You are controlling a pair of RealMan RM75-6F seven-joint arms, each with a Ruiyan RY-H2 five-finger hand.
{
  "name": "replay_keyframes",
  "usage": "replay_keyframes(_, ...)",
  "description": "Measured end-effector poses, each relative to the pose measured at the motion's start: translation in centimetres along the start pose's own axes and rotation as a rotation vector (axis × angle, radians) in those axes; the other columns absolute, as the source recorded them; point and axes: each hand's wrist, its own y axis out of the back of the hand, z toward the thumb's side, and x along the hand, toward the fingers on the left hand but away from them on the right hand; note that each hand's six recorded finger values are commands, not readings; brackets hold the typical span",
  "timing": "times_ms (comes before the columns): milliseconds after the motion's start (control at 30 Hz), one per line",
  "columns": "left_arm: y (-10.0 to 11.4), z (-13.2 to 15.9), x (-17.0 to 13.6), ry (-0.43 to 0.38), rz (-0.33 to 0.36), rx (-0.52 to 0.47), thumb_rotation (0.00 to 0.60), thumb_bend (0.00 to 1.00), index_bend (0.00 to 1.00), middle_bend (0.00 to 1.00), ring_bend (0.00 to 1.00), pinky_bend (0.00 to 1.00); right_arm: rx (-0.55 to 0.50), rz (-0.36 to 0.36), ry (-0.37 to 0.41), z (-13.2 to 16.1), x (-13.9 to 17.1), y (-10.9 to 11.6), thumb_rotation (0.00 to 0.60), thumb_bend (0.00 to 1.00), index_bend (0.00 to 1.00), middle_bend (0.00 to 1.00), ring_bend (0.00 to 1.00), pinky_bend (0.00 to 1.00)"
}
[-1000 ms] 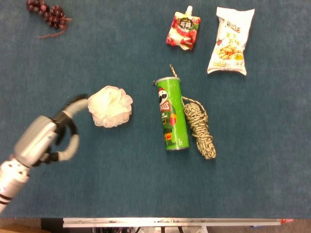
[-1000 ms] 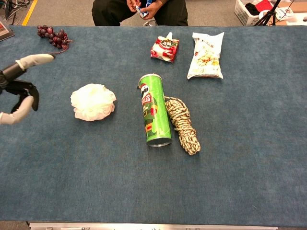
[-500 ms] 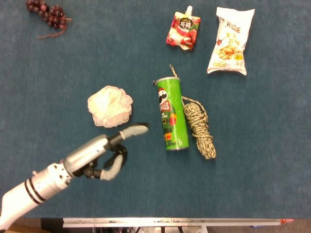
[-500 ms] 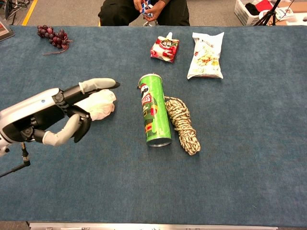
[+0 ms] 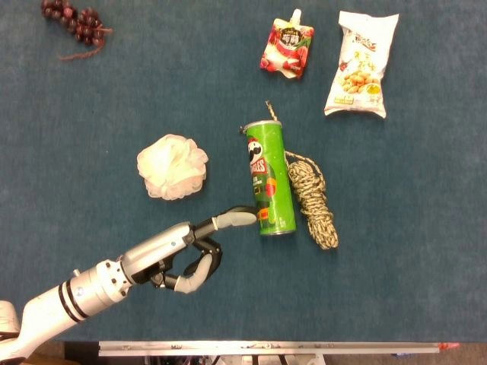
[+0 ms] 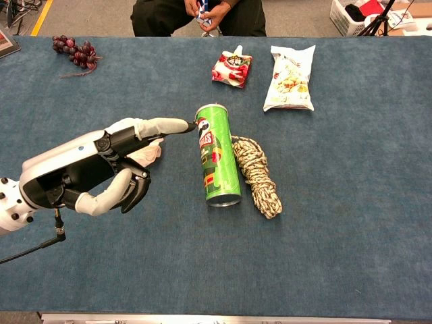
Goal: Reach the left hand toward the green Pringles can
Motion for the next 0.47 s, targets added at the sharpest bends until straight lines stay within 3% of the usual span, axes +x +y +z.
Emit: replay_keyframes(467, 0.75, 0.29, 0.2, -0.04, 0.04, -0.033, 0.6, 0.77, 0.06, 0.03, 0.68, 0.82, 0.007, 0.002, -0.001, 0.1, -0.13, 0.06, 0.6, 0.9, 0.32, 0.35, 0.32, 0.63)
